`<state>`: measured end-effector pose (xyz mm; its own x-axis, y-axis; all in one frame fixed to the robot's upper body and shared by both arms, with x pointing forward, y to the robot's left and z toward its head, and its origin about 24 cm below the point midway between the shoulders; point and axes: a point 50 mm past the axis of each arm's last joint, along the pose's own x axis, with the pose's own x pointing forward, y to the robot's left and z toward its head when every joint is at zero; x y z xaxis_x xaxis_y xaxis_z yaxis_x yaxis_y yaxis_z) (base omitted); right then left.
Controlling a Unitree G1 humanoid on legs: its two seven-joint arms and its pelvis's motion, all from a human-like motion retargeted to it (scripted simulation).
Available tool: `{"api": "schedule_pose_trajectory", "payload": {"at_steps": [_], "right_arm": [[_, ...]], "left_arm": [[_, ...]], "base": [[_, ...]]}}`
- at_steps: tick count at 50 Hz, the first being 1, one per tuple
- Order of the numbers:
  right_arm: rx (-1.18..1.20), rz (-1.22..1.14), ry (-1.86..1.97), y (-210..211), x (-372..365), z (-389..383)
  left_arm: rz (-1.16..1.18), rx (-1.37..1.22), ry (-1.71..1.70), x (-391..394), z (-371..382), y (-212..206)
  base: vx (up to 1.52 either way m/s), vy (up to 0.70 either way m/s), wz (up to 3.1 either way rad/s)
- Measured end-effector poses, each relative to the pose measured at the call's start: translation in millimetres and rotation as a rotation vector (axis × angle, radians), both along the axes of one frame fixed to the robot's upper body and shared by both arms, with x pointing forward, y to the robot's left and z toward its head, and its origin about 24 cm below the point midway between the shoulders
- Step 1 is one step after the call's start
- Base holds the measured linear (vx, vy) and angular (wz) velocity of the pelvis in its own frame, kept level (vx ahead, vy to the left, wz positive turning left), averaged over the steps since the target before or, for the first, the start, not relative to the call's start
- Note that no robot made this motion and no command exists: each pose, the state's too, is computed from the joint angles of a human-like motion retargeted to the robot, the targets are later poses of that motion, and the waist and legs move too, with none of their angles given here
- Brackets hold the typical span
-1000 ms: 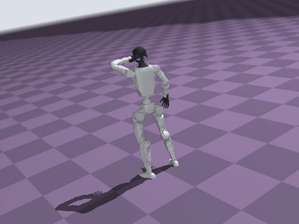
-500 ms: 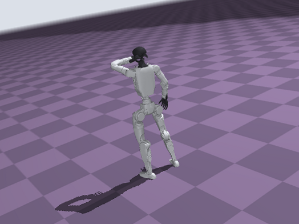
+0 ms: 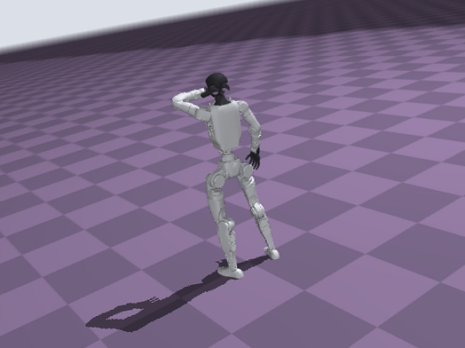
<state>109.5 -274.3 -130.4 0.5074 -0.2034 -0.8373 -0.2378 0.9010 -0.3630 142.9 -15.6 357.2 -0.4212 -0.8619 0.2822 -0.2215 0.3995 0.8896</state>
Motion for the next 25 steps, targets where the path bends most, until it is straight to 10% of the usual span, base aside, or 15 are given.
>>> {"api": "schedule_pose_trajectory", "payload": {"at_steps": [10,25], "right_arm": [[-0.026,-0.055,-0.132,-8,17,14],[-0.031,-0.014,-0.006,-6,0,2]], "left_arm": [[0.085,-0.075,0.125,7,-13,55],[0.074,-0.036,-0.015,10,3,11]], "base": [[0.01,0.00,-0.22],[0.00,0.00,0.01]]}}
